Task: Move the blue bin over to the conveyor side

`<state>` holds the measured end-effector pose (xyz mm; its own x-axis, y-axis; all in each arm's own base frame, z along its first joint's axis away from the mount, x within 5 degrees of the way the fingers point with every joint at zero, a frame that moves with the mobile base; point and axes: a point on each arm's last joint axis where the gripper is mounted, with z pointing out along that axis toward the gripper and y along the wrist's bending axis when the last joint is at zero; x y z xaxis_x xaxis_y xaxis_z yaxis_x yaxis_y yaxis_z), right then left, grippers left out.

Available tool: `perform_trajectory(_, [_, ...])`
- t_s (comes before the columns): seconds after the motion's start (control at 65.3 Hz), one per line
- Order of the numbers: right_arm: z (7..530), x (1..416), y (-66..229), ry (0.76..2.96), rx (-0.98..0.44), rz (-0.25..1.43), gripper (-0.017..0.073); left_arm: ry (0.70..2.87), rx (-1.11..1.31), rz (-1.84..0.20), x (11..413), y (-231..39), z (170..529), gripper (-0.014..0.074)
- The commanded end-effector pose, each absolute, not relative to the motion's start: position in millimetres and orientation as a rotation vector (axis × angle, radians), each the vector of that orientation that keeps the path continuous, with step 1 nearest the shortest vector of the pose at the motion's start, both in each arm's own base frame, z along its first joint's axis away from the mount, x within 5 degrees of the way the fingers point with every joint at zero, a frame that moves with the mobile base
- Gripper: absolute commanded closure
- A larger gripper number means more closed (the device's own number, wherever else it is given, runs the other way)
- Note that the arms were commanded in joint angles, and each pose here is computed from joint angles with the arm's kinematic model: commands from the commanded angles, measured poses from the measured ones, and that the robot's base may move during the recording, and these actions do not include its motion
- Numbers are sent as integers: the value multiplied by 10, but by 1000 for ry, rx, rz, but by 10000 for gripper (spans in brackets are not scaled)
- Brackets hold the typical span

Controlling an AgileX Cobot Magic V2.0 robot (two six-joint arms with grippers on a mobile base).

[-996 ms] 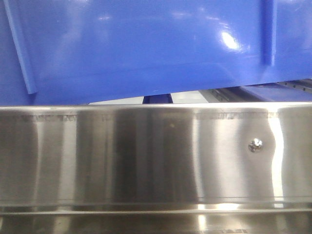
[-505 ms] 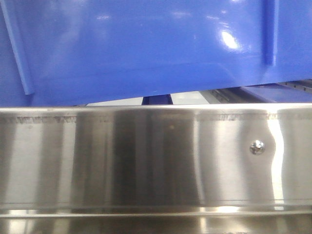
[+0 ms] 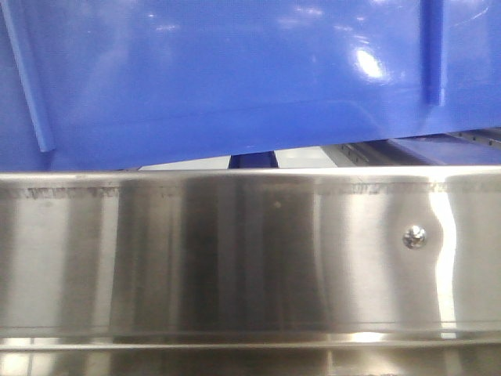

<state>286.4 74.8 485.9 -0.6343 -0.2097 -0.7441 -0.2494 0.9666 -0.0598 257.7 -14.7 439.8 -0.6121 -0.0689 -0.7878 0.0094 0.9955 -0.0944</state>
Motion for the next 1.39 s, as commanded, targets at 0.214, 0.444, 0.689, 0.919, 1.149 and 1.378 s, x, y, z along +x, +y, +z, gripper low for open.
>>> perform_trajectory(0.214, [4774,2938,762,2302,-312,48,202,2216,-52,-122,2572,-145,4429,603])
perform_trajectory(0.444, [4501,2991,778,2398,-317,40,198,2218,-52,-122,2571,-145,4427,603])
perform_trajectory(0.689, [4300,3013,785,2466,-329,29,198,2236,-52,-122,2568,-146,4407,603])
perform_trajectory(0.919, [4308,3012,784,2463,-329,29,198,2242,-52,-121,2566,-146,4398,603])
perform_trajectory(1.149, [4308,3012,784,2464,-329,29,200,2246,-52,-121,2564,-146,4395,603])
perform_trajectory(1.378, [4308,3012,784,2464,-329,29,557,2246,-52,-121,2564,-146,4395,603])
